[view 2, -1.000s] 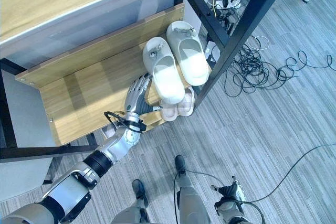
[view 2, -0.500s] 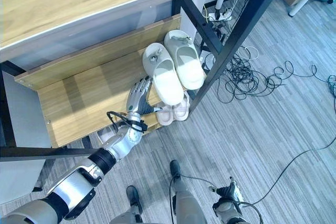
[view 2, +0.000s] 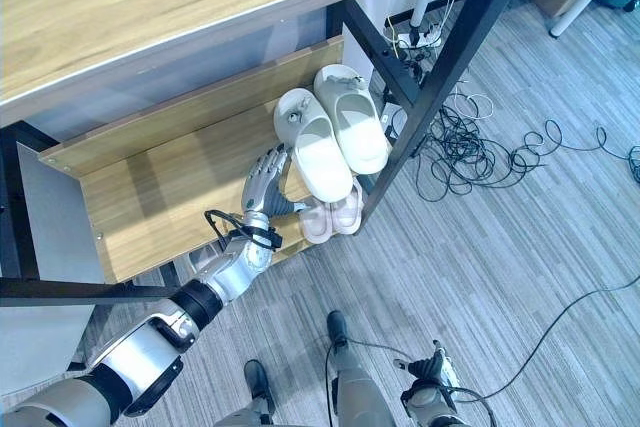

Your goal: Arrange the slippers neatly on the shoe rack.

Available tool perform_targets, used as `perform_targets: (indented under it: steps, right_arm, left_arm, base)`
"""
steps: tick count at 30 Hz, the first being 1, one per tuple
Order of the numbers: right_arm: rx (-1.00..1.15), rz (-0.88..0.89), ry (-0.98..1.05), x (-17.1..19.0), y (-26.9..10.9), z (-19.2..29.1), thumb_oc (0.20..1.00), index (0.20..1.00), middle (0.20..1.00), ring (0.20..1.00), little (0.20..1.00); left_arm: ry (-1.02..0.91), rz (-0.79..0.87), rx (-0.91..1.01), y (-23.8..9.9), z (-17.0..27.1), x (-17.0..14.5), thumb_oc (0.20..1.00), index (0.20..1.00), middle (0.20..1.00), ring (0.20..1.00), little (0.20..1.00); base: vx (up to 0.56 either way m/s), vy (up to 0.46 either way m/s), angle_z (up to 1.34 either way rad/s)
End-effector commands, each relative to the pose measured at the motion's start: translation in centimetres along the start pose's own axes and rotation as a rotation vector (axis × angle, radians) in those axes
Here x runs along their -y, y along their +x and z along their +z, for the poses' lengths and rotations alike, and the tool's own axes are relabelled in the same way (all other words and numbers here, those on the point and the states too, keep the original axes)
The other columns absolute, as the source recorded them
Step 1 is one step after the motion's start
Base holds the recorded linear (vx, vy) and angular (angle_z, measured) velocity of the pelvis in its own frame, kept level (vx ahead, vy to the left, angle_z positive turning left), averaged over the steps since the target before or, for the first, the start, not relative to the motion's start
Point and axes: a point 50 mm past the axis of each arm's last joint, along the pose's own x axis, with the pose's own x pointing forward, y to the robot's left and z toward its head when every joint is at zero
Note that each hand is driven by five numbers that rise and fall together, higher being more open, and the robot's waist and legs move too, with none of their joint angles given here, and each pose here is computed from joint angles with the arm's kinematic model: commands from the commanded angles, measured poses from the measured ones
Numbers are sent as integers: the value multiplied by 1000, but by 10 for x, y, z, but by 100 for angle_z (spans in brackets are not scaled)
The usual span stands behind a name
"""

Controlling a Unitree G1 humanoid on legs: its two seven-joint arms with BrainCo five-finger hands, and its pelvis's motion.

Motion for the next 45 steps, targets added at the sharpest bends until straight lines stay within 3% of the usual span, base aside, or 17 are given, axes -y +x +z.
perform_targets:
  steps: [1, 13, 15, 17, 21, 25, 26, 31, 34, 38, 43, 45]
  right_arm:
    - [-57, -50, -21, 17, 6, -16, 1000, 1000, 1000, 1000, 1000]
    - [-100, 11, 18, 7, 0, -24, 1000, 1000, 1000, 1000, 1000]
    - [-123, 13, 33, 6, -2, -28, 1000, 1000, 1000, 1000, 1000]
    - [-124, 15, 31, 6, -2, -29, 1000, 1000, 1000, 1000, 1000]
    - [-166, 19, 45, 6, -6, -43, 1000, 1000, 1000, 1000, 1000]
    - [-185, 30, 46, 4, -10, -50, 1000, 1000, 1000, 1000, 1000]
    - [-205, 41, 46, 3, -12, -56, 1000, 1000, 1000, 1000, 1000]
    - [-208, 68, 42, 2, -13, -58, 1000, 1000, 1000, 1000, 1000]
    - [-217, 122, 14, -1, -16, -64, 1000, 1000, 1000, 1000, 1000]
    - [-243, 172, 10, -7, -21, -71, 1000, 1000, 1000, 1000, 1000]
    - [-308, 245, 24, -18, -35, -89, 1000, 1000, 1000, 1000, 1000]
    - [-318, 262, 32, -19, -37, -93, 1000, 1000, 1000, 1000, 1000]
  left_arm:
    - [-44, 112, 57, 28, 18, -24, 1000, 1000, 1000, 1000, 1000]
    - [-134, 204, 142, 11, 7, -68, 1000, 1000, 1000, 1000, 1000]
    - [-258, 163, 170, -11, 4, -74, 1000, 1000, 1000, 1000, 1000]
    - [-258, 160, 168, -13, 3, -75, 1000, 1000, 1000, 1000, 1000]
    - [-457, -20, 147, -65, -10, -74, 1000, 1000, 1000, 1000, 1000]
    - [-526, -114, 113, -94, -19, -77, 1000, 1000, 1000, 1000, 1000]
    - [-624, -208, 35, -113, -28, -68, 1000, 1000, 1000, 1000, 1000]
    - [-739, -399, -121, -149, -49, -53, 1000, 1000, 1000, 1000, 1000]
    - [-877, -604, -370, -190, -77, -31, 1000, 1000, 1000, 1000, 1000]
    - [-867, -675, -483, -210, -93, -20, 1000, 1000, 1000, 1000, 1000]
    - [-714, -728, -688, -251, -123, 0, 1000, 1000, 1000, 1000, 1000]
    - [-582, -765, -907, -294, -144, 19, 1000, 1000, 1000, 1000, 1000]
  base:
    - [3, 21, 5]
    - [6, 17, 6]
    - [-10, 33, 2]
    - [-1, 13, 15]
    - [-9, 39, 12]
    - [-14, 30, 11]
    - [-40, 49, 23]
    - [-32, 44, 12]
    - [-32, 56, 9]
    - [-13, 20, 1]
    - [-5, 12, 2]
    - [-20, 18, 0]
